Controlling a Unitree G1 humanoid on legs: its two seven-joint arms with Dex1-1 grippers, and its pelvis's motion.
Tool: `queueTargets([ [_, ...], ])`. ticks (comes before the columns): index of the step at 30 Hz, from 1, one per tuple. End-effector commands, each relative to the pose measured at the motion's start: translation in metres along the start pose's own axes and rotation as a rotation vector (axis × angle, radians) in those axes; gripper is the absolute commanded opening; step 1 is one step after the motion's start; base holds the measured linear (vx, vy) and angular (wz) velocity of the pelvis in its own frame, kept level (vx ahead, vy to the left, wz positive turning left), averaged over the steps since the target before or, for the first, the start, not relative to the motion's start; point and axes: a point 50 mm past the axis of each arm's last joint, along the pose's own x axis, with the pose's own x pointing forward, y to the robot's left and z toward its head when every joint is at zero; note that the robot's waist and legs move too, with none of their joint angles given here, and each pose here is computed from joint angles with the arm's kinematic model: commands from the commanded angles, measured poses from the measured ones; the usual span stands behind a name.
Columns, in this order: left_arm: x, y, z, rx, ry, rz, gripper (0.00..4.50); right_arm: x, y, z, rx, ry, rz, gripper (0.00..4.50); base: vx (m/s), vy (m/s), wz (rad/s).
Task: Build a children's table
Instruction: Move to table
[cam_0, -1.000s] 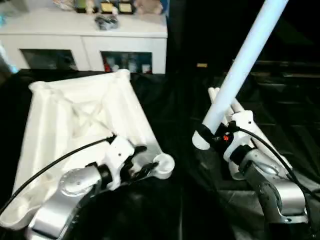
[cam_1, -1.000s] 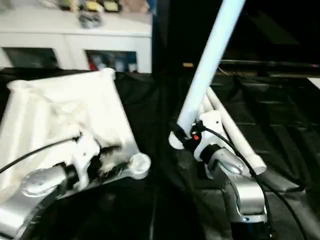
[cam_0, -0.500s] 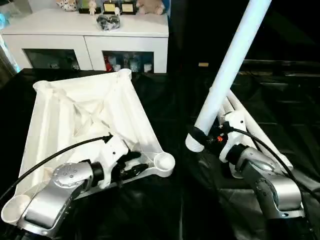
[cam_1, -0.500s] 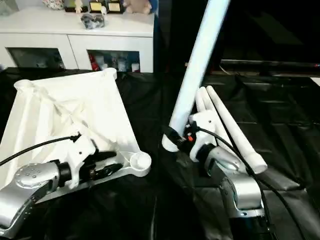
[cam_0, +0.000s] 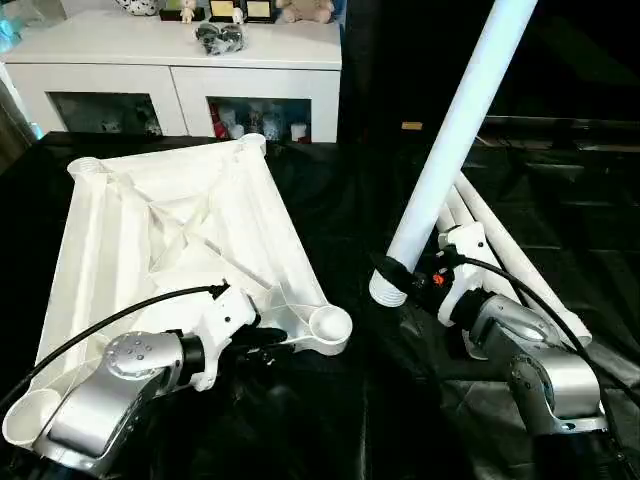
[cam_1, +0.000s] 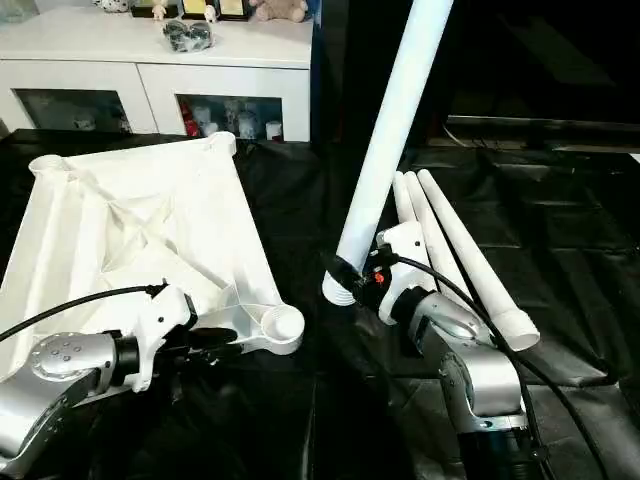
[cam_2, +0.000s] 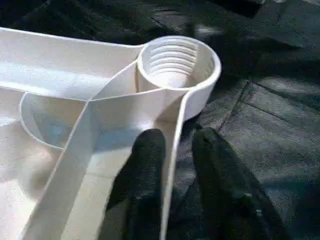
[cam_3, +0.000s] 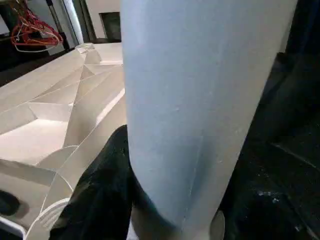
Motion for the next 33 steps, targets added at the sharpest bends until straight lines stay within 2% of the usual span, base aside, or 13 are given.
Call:
queueTargets([
  [1, 0.0, 0.005, -0.001, 0.029, 0.028, 0.015, 1.52, 0.002, 0.002, 0.005, -0.022, -0.017, 0.022, 1.88, 0.0, 0.0, 0.0],
  [2, 0.0, 0.006, -0.001, 0.03, 0.029, 0.015, 1.76, 0.002, 0.002, 0.005, -0.022, -0.017, 0.022, 1.88, 0.0, 0.0, 0.0],
  [3, 0.0, 0.007, -0.002, 0.034, 0.036, 0.014, 1.82, 0.003, 0.002, 0.005, -0.022, -0.016, 0.025, 1.88, 0.0, 0.0, 0.0],
  [8, 0.001, 0.011, -0.006, 0.059, 0.062, 0.006, 1.84, 0.005, 0.005, 0.006, -0.021, -0.016, 0.038, 1.88, 0.0, 0.0, 0.0],
  [10, -0.001, 0.012, -0.006, 0.044, 0.06, -0.011, 1.56, 0.006, 0.005, 0.006, -0.02, -0.015, 0.045, 1.88, 0.0, 0.0, 0.0],
  [14, -0.003, 0.012, -0.005, 0.033, 0.058, -0.024, 1.36, 0.006, 0.005, 0.006, -0.021, -0.015, 0.047, 1.88, 0.0, 0.0, 0.0],
  [16, -0.004, 0.011, -0.004, 0.022, 0.05, -0.038, 1.05, 0.007, 0.005, 0.006, -0.021, -0.014, 0.049, 1.88, 0.0, 0.0, 0.0],
  [19, -0.007, 0.008, -0.005, 0.003, 0.047, -0.065, 1.0, 0.007, 0.006, 0.006, -0.021, -0.012, 0.054, 1.88, 0.0, 0.0, 0.0],
  [21, -0.008, 0.007, -0.006, -0.001, 0.051, -0.073, 0.66, 0.008, 0.006, 0.005, -0.021, -0.011, 0.057, 1.88, 0.0, 0.0, 0.0],
  [24, -0.008, 0.006, -0.007, -0.001, 0.062, -0.075, 0.56, 0.008, 0.007, 0.005, -0.021, -0.011, 0.063, 1.88, 0.0, 0.0, 0.0],
  [26, -0.008, 0.007, -0.008, -0.002, 0.065, -0.073, 0.21, 0.009, 0.007, 0.006, -0.019, -0.013, 0.07, 1.88, 0.0, 0.0, 0.0],
  [31, -0.006, 0.007, -0.008, 0.002, 0.075, -0.072, 0.01, 0.012, 0.011, 0.007, 0.007, -0.018, 0.114, 1.88, 0.0, 0.0, 0.0],
  [33, -0.005, 0.007, -0.007, 0.01, 0.073, -0.075, 0.0, 0.013, 0.013, 0.009, 0.045, -0.034, 0.139, 1.88, 0.0, 0.0, 0.0],
])
